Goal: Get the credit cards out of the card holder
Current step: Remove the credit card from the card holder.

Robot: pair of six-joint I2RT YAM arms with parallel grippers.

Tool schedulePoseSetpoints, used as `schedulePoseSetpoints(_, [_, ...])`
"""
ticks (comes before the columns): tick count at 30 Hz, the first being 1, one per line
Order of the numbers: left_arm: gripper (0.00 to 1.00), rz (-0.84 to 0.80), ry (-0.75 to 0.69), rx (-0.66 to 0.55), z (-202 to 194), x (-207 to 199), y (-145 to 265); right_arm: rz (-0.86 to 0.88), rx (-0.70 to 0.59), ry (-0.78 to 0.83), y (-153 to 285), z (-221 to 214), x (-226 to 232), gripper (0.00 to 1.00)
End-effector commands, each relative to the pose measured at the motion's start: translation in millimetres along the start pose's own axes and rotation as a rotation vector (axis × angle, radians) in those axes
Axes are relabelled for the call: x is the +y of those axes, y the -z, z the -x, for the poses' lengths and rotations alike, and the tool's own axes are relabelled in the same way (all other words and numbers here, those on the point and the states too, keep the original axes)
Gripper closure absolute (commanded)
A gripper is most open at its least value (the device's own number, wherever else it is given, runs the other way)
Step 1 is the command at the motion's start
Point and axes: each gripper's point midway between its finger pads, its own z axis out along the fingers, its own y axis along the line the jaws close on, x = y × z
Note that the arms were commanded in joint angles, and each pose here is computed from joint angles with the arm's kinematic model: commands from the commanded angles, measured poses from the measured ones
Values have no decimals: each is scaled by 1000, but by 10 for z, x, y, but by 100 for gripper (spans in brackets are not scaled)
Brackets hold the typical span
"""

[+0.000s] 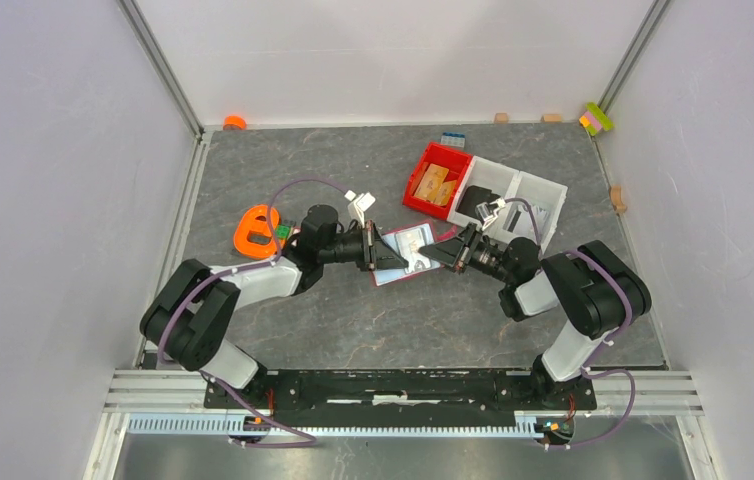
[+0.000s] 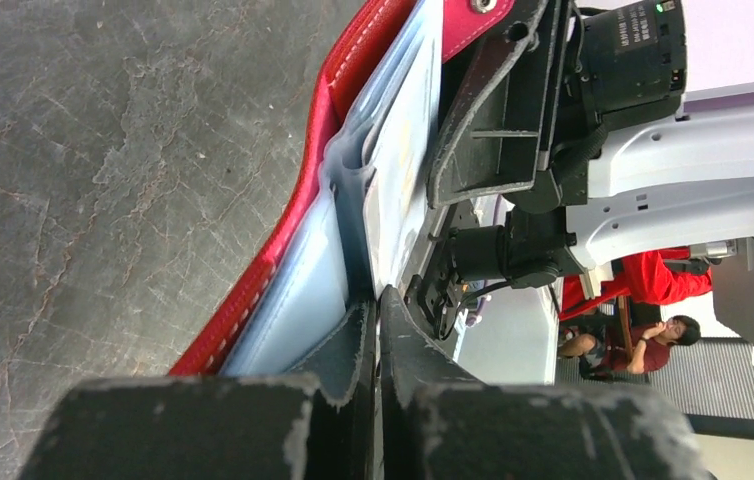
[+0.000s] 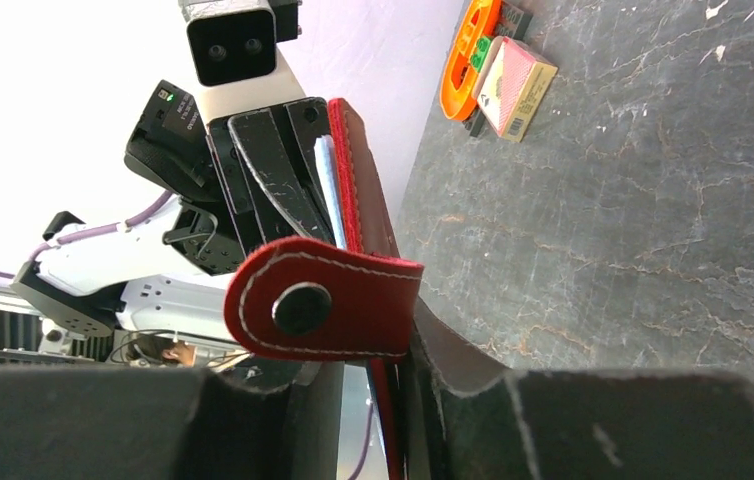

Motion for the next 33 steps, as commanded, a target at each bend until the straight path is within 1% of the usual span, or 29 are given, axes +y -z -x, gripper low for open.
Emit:
schedulePoseSetpoints(1, [98,-26,-39,-95,220,-118,65,271,-59,214,107,137,660,71])
schedulePoseSetpoints(2, [98,-26,-37,-97,222,-117,72,273,-63,212,121,145,668,73])
schedulePoseSetpoints(6, [98,-35,-37,-105,233,-133,91,277,-79,205,166,189,673,87])
schedulePoseSetpoints(11, [98,-36,-36,-111,247,-136,107,299,-91,187,212,224,714,94])
schedulePoseSetpoints(19, [98,-25,-21,-113,248,-101,117,292,-112,195,267,279,718,95])
schedulePoseSetpoints(26, [98,24,-11,-129,266,-19,167,283,-128,197,305,323,706,95])
schedulePoseSetpoints(33, [98,2,-33,-134,281,-72,177,273,-134,199,305,324,677,98])
